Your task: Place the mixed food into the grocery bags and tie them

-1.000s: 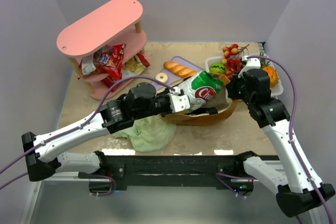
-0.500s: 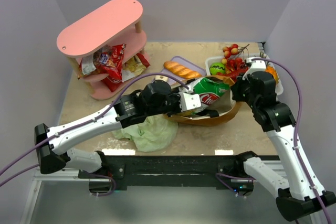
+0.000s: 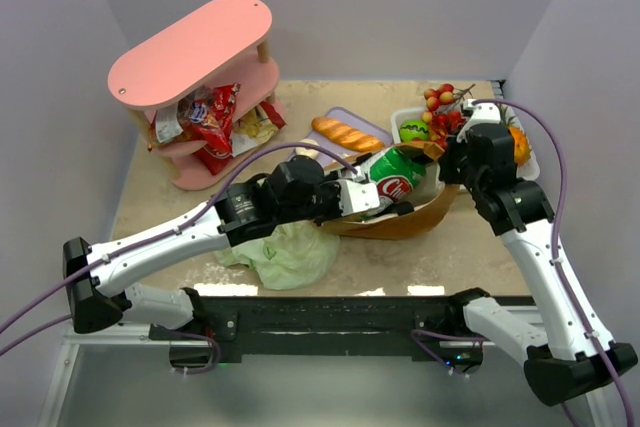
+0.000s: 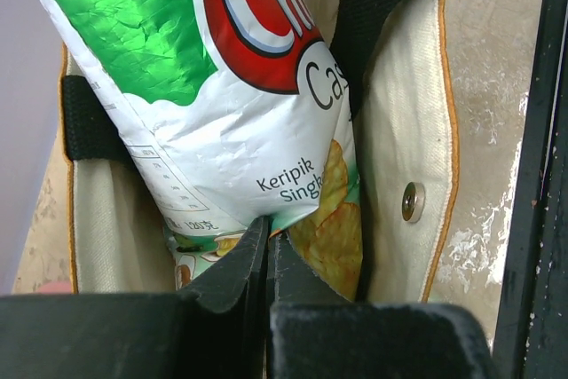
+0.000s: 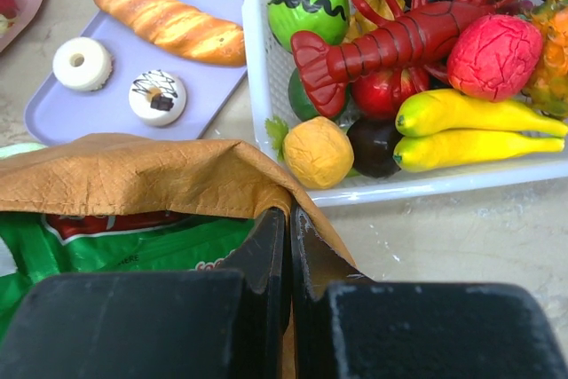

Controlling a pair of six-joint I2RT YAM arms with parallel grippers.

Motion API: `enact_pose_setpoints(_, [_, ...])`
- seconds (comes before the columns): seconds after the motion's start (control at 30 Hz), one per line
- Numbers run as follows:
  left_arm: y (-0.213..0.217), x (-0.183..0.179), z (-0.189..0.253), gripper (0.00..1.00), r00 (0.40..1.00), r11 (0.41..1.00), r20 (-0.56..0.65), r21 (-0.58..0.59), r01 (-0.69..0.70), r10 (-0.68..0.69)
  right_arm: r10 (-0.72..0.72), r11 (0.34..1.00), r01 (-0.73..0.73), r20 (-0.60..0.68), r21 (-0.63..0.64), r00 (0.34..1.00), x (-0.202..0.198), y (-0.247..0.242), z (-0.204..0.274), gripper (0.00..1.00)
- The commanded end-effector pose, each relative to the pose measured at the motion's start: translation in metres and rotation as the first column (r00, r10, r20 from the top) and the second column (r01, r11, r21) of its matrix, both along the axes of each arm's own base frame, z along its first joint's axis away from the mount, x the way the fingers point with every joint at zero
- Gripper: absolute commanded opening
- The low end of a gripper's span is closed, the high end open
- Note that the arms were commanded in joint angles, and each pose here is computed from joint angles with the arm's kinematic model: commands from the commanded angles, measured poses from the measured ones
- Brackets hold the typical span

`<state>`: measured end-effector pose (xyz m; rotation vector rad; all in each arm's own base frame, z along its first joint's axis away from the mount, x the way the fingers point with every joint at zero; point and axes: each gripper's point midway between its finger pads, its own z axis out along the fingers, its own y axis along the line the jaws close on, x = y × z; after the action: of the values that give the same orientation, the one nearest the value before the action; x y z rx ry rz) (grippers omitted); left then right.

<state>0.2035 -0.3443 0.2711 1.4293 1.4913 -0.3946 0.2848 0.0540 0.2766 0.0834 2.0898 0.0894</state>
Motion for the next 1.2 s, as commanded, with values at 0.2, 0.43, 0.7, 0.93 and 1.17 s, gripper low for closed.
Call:
enact_pose_setpoints(0.2, [-0.008,0.008,0.039,0.46,0.998,0.989,-0.003,-0.138,-0.057,0.057,0.02,0.998,-0.026,0.127,0.049,0.992,0.004,0.005,0.039,0.0])
enact_pose_setpoints(0.43, [-0.02,0.014,0.116,0.91,0.995,0.929,0.002,-0.359,-0.091,0.098,0.039,0.996,-0.049,0.126,0.075,0.991,-0.002,0.01,0.035,0.0])
enact_pose_setpoints(0.7, [0.026,0.03,0.141,1.0,0.944,0.845,-0.079,-0.426,-0.323,0.321,0.056,0.994,-0.067,0.126,0.083,0.99,-0.005,0.012,0.036,0.0])
enact_pose_setpoints(0.93, [0.038,0.031,0.086,1.0,0.896,0.85,-0.173,-0.287,-0.442,0.408,0.075,0.992,-0.086,0.121,0.091,0.99,-0.006,0.016,0.034,0.0])
enact_pose_setpoints(1.17, [0.027,0.037,0.053,1.0,0.882,0.861,-0.214,-0.211,-0.462,0.421,0.08,0.992,-0.091,0.116,0.092,0.99,-0.012,0.015,0.036,0.0])
